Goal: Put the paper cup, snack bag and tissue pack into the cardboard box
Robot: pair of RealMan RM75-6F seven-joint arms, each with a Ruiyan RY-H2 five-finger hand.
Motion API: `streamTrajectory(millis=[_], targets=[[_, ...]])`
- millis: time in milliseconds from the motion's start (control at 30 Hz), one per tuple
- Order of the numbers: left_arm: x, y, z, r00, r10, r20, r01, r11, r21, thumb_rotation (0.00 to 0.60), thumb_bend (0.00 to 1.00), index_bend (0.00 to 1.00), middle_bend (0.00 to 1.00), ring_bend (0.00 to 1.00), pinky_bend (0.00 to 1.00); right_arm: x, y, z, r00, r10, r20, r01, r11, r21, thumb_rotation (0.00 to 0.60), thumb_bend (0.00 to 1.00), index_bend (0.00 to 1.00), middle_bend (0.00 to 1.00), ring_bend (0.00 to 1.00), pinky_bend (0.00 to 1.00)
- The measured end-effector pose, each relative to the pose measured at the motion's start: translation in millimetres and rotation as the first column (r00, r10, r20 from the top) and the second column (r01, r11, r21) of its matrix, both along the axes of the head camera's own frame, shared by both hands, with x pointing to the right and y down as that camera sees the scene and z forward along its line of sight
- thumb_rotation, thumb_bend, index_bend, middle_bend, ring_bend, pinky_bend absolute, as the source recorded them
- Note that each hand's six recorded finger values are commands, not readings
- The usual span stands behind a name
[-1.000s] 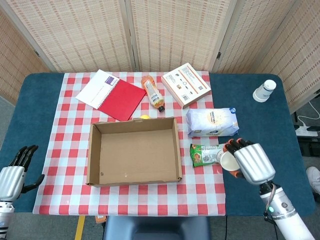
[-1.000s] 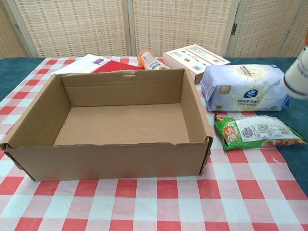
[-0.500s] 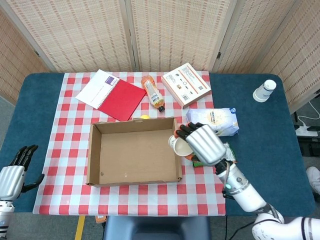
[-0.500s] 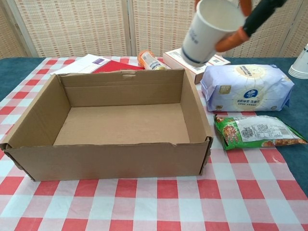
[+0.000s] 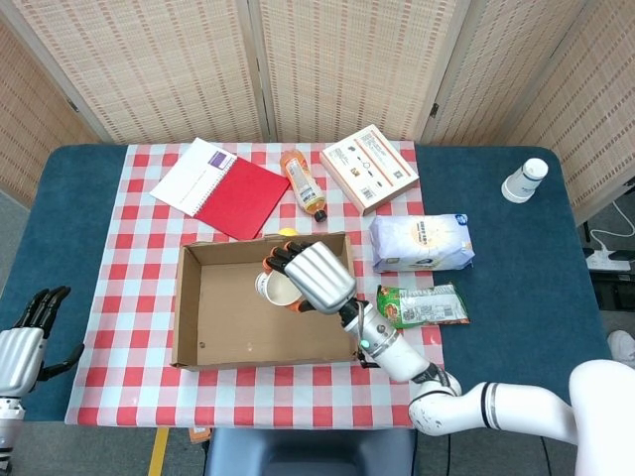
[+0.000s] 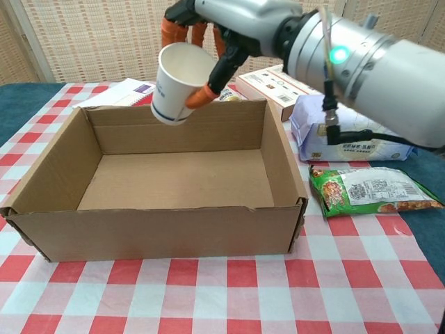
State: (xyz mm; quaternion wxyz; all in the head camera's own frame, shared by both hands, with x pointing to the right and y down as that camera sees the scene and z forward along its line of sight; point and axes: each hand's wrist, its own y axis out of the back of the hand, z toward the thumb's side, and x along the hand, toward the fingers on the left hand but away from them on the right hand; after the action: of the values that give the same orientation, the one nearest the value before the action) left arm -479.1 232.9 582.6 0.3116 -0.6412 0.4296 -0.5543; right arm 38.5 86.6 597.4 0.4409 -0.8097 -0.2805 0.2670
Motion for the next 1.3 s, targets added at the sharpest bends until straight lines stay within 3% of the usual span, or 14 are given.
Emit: streamTrajectory(millis=[100,167,233,300,400,533,733,900,1067,1200,1300], targets=[[-1,0,-1,1.0,-0.003,-0.003,0.003,1.0,0.001,0.6,0.3,0.05,0.04,0.0,0.27,-14,4,12,1.0,-0.021,0.019,0.021,0.999,-0.039,0.6,0.07,0.51,0.39,0.32,0.56],[-2,-1,-2,1.0,-0.005,-0.005,0.005,1.0,0.003,0.6,0.3,0.05,0.04,0.0,0.27,-20,8,19,0.999,-0.045,0.013,0.046,0.997,-0.068,0.6,0.01,0.35,0.31,0.17,0.38],[-2,-1,-2,1.0,-0.006,-0.008,0.006,1.0,0.005,0.6,0.3,0.05,0.04,0.0,0.27,-23,11,25,0.998,-0.07,-0.001,0.07,0.993,-0.1,0.6,0.0,0.08,0.1,0.01,0.09],[-3,-1,-3,1.0,-0.007,-0.01,0.008,1.0,0.007,0.6,0.3,0.05,0.04,0.0,0.27,-24,14,32,0.996,-0.089,-0.022,0.085,0.986,-0.146,0.6,0.0,0.0,0.01,0.0,0.01],[-4,-2,-3,1.0,-0.008,-0.012,0.008,1.0,0.008,0.6,0.3,0.05,0.04,0.0,0.27,-22,13,38,0.994,-0.097,-0.05,0.085,0.978,-0.193,0.6,0.0,0.0,0.0,0.0,0.0],[-4,-1,-4,1.0,-0.009,-0.011,0.009,1.0,0.011,0.6,0.3,0.05,0.04,0.0,0.27,-20,11,34,0.994,-0.093,-0.064,0.08,0.981,-0.176,0.6,0.0,0.0,0.0,0.0,0.0],[-5,-1,-4,1.0,-0.008,-0.008,0.008,1.0,0.008,0.6,0.3,0.05,0.04,0.0,0.27,-7,-2,17,0.995,-0.07,-0.074,0.062,0.993,-0.101,0.6,0.0,0.0,0.0,0.0,0.0],[-3,-1,-2,1.0,-0.004,-0.009,0.004,1.0,0.004,0.6,0.3,0.05,0.04,0.0,0.27,27,-23,1,0.982,-0.038,-0.183,0.039,0.999,0.003,0.6,0.0,0.0,0.0,0.0,0.0],[-2,0,-1,1.0,-0.002,-0.009,0.002,1.0,0.0,0.6,0.3,0.05,0.04,0.0,0.27,83,-39,-19,0.934,0.036,-0.355,-0.016,0.998,0.059,0.6,0.0,0.0,0.0,0.0,0.04],[0,0,0,1.0,0.004,-0.007,-0.005,1.0,-0.004,0.6,0.3,0.05,0.04,0.0,0.27,136,-39,-32,0.876,0.094,-0.473,-0.067,0.995,0.075,0.6,0.0,0.23,0.06,0.02,0.2],[3,1,0,1.0,0.011,-0.008,-0.011,1.0,-0.004,0.6,0.3,0.05,0.04,0.0,0.27,173,-28,-32,0.841,0.121,-0.527,-0.104,0.993,0.062,0.6,0.0,0.31,0.14,0.08,0.28]])
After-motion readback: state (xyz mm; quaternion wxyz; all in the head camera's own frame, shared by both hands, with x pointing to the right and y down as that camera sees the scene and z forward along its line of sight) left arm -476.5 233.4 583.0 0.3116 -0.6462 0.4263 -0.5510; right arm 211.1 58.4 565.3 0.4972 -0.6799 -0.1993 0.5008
